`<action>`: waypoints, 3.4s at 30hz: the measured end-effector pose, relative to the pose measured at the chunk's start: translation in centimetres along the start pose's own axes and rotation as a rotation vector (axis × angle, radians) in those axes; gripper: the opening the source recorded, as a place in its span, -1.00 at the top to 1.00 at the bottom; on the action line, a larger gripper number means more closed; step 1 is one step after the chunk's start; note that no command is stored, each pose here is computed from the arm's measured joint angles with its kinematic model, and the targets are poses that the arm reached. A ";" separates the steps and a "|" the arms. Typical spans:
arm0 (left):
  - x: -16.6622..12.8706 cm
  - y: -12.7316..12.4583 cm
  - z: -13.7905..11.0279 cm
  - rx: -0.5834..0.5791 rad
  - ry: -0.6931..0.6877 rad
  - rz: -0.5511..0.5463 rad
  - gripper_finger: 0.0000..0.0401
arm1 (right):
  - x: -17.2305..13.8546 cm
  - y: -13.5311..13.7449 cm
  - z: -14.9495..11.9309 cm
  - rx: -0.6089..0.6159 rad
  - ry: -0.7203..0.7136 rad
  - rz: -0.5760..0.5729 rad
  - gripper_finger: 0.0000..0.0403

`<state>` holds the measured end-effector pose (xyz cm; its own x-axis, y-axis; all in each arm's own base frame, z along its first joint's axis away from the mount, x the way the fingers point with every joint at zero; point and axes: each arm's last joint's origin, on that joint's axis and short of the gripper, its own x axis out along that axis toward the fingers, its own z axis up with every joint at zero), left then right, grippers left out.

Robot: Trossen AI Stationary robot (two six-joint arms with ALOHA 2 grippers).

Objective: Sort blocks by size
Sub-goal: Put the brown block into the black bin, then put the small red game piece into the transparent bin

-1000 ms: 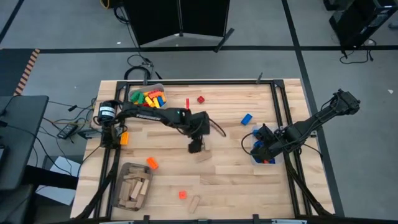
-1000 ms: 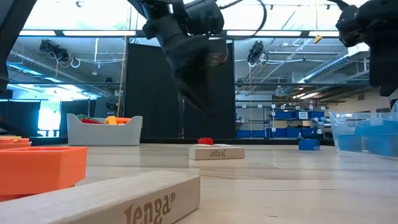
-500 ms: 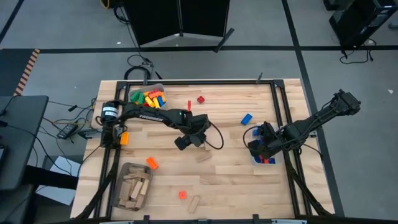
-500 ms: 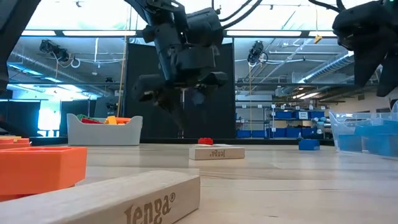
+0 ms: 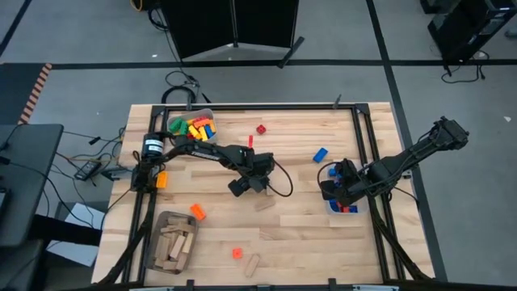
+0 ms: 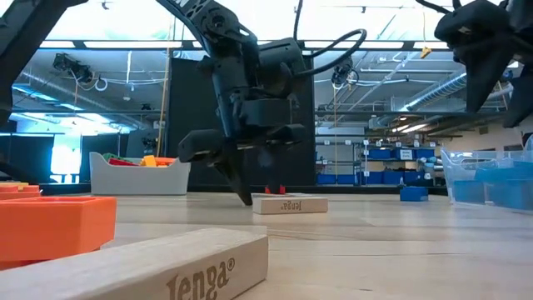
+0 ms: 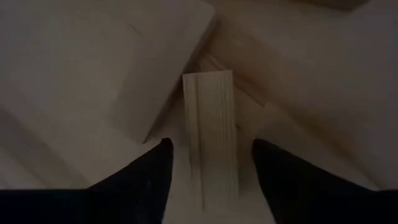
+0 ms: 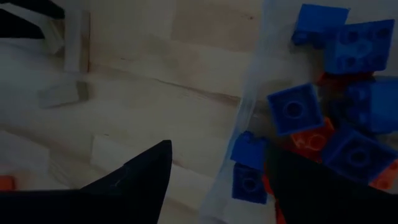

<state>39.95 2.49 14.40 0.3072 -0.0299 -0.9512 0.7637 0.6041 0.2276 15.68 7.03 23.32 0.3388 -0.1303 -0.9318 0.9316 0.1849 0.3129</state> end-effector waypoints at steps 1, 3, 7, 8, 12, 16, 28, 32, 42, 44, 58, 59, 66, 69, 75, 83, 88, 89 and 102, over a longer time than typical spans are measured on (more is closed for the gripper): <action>0.0 0.0 0.0 -0.004 0.002 -0.004 -0.10 | 0.0 0.0 0.0 0.001 0.001 0.004 -0.32; 0.0 -0.1 -0.1 -0.027 0.008 -0.012 0.05 | 0.0 0.1 0.0 0.001 0.002 0.007 -0.31; -0.3 -0.1 0.0 -0.105 0.026 -0.028 0.44 | 0.0 0.1 0.0 0.001 0.003 0.010 -0.31; -0.4 -0.1 0.0 -0.126 0.030 -0.033 0.53 | 0.0 0.1 0.0 -0.001 0.003 0.011 -0.31; -1.1 0.0 0.0 -0.209 0.082 -0.079 0.53 | 0.0 0.2 -0.2 -0.021 0.009 0.024 -0.32; -3.0 0.6 0.5 -0.382 0.144 -0.115 0.53 | -0.1 0.4 -0.4 -0.060 0.018 0.050 -0.30; -9.4 -0.4 3.2 -1.013 0.317 -0.128 0.53 | -0.1 0.8 -0.6 -0.207 0.022 0.089 -0.30; -12.2 -2.7 5.1 -1.093 0.274 -0.064 0.53 | -0.2 1.0 -0.6 -0.256 0.026 0.120 -0.31; -19.3 -12.1 8.4 -1.453 0.149 0.195 0.53 | -0.3 1.8 -0.8 -0.389 0.022 0.207 -0.27; -20.0 -14.5 8.7 -1.537 0.151 0.209 0.53 | -0.3 2.1 -0.8 -0.414 0.018 0.236 -0.27; -18.7 -26.3 9.6 -1.840 0.398 0.223 0.46 | -0.5 2.9 -1.0 -0.507 -0.001 0.317 -0.26; -18.4 -26.7 9.5 -1.840 0.439 0.208 0.39 | -0.5 2.9 -1.0 -0.507 -0.001 0.317 -0.26; -16.0 -28.2 9.5 -1.848 0.544 0.077 0.03 | -0.5 2.9 -1.0 -0.515 -0.002 0.317 -0.28; -15.8 -28.2 9.6 -1.845 0.523 0.076 0.00 | -0.5 2.9 -1.0 -0.528 -0.004 0.318 -0.28; -16.1 -27.8 10.0 -1.837 0.427 0.108 -0.01 | -0.5 2.9 -0.9 -0.586 -0.021 0.319 -0.27; -16.5 -26.9 10.3 -1.855 0.373 0.113 -0.01 | -0.7 3.6 -0.3 -0.587 -0.196 0.352 -0.29; -16.2 -25.6 10.8 -1.785 0.224 0.132 -0.01 | -0.8 4.9 0.9 -0.652 -0.266 0.431 -0.31; -16.1 -25.2 10.9 -1.758 0.186 0.137 -0.01 | -0.9 5.2 1.3 -0.654 -0.278 0.440 -0.31; -14.6 -14.7 11.8 -1.347 -0.237 0.063 -0.01 | -2.8 9.0 9.0 -0.659 -0.306 0.259 -0.30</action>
<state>30.91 -15.38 27.44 0.5131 -0.0259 -0.8580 -0.3520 0.9053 -0.2378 24.26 0.32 30.40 0.6461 -0.2496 -0.7213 0.5794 0.7755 0.2507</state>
